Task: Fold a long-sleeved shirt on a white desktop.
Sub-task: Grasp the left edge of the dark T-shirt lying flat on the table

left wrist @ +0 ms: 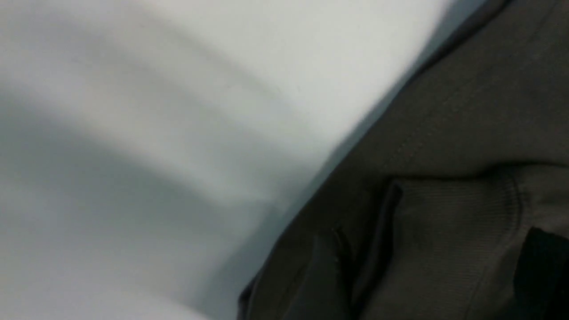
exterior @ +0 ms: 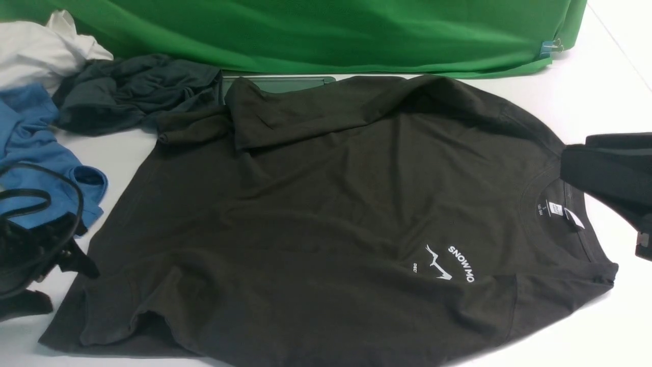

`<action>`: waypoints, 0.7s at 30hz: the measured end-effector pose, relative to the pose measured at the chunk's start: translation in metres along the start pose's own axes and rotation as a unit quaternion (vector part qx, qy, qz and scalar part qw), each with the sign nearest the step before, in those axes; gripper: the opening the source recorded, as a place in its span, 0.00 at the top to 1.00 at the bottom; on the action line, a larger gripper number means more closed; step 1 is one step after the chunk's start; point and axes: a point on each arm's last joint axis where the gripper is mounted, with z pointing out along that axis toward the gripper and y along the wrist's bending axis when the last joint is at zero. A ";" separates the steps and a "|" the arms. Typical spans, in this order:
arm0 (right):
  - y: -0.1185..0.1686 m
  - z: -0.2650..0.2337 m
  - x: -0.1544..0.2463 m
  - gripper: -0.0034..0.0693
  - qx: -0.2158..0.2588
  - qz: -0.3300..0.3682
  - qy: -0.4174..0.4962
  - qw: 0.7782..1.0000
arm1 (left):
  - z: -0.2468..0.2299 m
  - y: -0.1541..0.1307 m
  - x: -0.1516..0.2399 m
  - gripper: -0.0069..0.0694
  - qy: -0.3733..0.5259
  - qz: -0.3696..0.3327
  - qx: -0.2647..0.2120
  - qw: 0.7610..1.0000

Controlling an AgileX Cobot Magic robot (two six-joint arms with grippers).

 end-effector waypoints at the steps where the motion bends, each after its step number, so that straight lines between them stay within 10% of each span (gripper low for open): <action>1: 0.000 0.000 0.000 0.62 0.000 0.000 0.000 1.000 | 0.004 0.000 0.000 0.23 0.007 0.005 0.002 1.000; 21: 0.000 0.000 0.000 0.62 0.000 0.001 0.000 1.000 | 0.028 0.004 -0.004 0.46 0.036 0.027 0.007 0.999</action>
